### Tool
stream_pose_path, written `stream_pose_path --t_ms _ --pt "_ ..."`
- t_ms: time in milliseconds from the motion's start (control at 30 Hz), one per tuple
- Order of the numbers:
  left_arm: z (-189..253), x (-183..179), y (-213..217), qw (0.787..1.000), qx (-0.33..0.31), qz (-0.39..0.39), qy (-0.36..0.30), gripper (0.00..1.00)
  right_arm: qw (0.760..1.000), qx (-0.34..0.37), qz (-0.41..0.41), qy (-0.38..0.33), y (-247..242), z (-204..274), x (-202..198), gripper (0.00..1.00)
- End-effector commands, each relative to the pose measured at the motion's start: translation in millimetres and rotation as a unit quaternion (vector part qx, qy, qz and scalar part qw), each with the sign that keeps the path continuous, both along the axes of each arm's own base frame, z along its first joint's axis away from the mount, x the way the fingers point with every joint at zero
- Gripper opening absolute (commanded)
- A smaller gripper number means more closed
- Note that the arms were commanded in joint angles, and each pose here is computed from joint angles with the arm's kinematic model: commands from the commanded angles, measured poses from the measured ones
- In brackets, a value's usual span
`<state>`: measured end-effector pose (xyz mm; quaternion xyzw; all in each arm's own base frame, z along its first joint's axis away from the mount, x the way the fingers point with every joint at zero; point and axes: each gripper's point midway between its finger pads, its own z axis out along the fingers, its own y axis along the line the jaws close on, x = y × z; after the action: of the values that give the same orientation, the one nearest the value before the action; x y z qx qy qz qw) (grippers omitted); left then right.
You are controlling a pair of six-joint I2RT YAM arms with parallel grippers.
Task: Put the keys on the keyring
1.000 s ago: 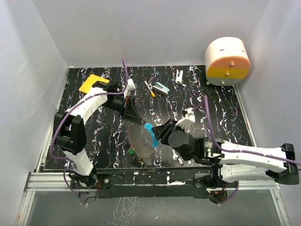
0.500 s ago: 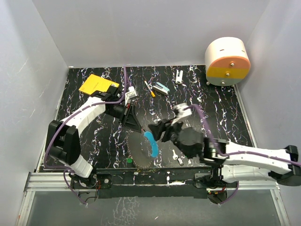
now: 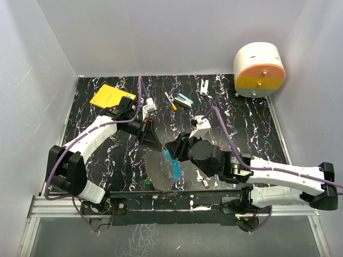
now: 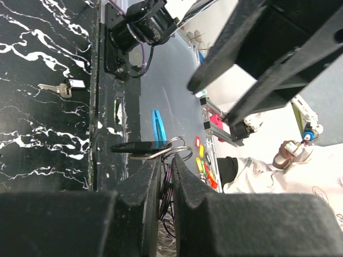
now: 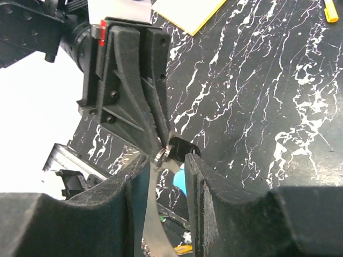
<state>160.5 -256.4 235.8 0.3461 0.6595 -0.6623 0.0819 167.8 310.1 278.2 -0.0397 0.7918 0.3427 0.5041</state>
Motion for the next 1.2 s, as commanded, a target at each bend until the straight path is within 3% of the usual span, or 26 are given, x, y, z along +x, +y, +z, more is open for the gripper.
stream_pose_path --t_ms 0,467,1167 --pt "12 -8 2 1.0 -0.007 0.003 -0.018 0.0 0.998 0.051 -0.005 0.026 10 30 -1 0.37" --pt "13 -10 3 1.0 -0.004 0.011 -0.02 0.0 0.996 0.019 -0.029 0.087 13 -3 7 0.37" --pt "11 -11 4 0.999 -0.002 0.02 -0.032 0.0 0.995 0.031 -0.03 0.093 14 6 17 0.33"
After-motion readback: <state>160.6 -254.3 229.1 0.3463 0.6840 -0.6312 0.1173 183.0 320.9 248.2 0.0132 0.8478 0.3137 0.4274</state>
